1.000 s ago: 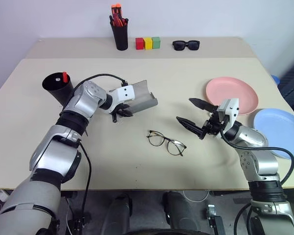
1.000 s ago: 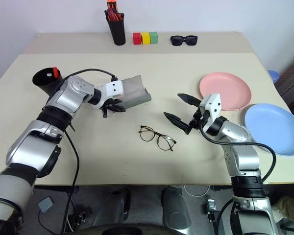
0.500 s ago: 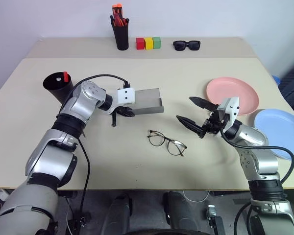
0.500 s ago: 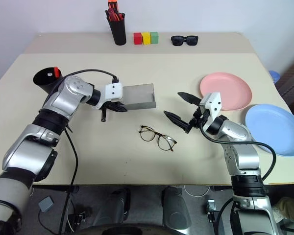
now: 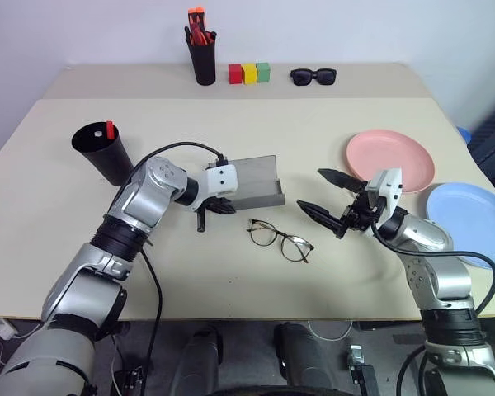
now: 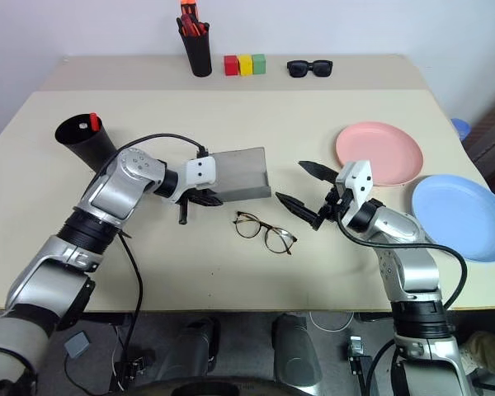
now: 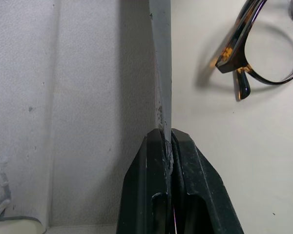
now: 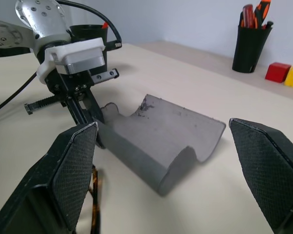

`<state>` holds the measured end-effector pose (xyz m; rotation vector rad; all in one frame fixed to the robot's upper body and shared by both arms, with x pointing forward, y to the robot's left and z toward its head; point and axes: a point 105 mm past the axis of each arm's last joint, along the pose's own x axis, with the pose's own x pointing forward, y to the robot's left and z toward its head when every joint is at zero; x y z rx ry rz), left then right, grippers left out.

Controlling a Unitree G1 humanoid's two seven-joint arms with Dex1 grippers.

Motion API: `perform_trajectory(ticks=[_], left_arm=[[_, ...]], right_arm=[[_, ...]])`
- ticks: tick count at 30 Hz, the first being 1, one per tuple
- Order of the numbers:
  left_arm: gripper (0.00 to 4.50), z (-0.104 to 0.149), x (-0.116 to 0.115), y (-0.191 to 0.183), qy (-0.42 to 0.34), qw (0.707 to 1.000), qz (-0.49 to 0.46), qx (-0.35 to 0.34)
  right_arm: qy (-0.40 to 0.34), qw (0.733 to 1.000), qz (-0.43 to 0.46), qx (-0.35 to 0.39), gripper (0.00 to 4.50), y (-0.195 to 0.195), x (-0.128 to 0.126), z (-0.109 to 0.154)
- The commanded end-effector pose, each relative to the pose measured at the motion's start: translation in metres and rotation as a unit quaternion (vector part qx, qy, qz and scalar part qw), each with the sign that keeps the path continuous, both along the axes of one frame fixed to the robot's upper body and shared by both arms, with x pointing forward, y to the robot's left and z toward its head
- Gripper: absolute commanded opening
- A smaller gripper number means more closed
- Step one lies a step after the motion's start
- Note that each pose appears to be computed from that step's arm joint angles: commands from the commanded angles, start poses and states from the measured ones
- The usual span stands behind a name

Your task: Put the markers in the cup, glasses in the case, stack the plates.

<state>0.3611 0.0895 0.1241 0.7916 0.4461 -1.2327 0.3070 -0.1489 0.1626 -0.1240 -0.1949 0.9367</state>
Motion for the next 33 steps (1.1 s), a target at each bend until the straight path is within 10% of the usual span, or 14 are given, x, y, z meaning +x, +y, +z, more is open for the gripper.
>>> perform_trajectory(ticks=[1,8,18,33], left_arm=[[0.04,0.008,-0.001,-0.001,-0.019,1.000,-0.004,-0.001],[0.04,0.004,-0.002,0.002,-0.018,1.000,-0.006,0.009],[4.43,0.006,-0.001,0.000,-0.022,1.000,-0.015,0.005],[4.47,0.073,-0.009,0.003,-0.125,0.981,-0.042,-0.143]], right_arm=[[-0.023,1.000,0.008,-0.004,4.46,-0.001,-0.006,0.012],[-0.016,1.000,0.013,-0.008,4.46,-0.001,-0.010,0.011],[-0.012,1.000,0.009,-0.020,4.46,-0.001,-0.012,0.014],[0.020,0.996,0.021,-0.087,4.46,-0.023,-0.013,0.006]])
